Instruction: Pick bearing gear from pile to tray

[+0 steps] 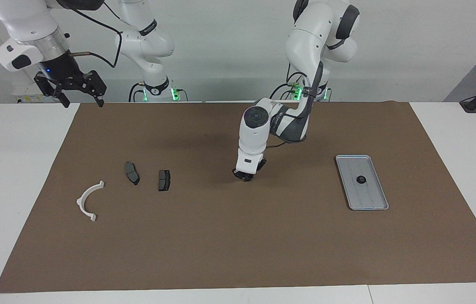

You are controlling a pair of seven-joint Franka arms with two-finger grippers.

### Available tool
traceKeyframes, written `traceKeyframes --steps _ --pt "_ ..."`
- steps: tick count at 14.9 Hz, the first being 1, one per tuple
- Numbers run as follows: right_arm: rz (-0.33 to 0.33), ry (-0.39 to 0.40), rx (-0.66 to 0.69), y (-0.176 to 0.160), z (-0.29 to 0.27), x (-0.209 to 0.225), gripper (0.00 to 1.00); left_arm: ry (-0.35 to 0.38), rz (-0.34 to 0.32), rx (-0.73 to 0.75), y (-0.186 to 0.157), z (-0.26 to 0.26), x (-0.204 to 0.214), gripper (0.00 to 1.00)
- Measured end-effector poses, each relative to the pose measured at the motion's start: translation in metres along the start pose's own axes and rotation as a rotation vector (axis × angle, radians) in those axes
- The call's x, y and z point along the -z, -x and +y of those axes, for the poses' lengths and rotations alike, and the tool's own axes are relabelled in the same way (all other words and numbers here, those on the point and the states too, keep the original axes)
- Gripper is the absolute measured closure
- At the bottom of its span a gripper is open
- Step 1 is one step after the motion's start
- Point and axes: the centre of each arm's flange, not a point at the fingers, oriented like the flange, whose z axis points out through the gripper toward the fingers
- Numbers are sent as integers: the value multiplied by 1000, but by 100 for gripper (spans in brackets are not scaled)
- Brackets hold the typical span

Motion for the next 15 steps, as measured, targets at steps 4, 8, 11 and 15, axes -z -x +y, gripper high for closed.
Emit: traceKeyframes --steps 4,8,11,15 --pt "-5 0 1 1 -1 0 0 -63 -8 24 -16 -14 12 76" --pt "-16 -2 0 2 1 -1 0 -101 -16 18 -47 -46 60 76" --pt "-18 -4 -7 2 5 -1 0 -107 -31 -52 -94 -104 90 76" --pt "-27 -4 -7 3 5 -1 0 -93 -44 -141 -160 -204 104 76"
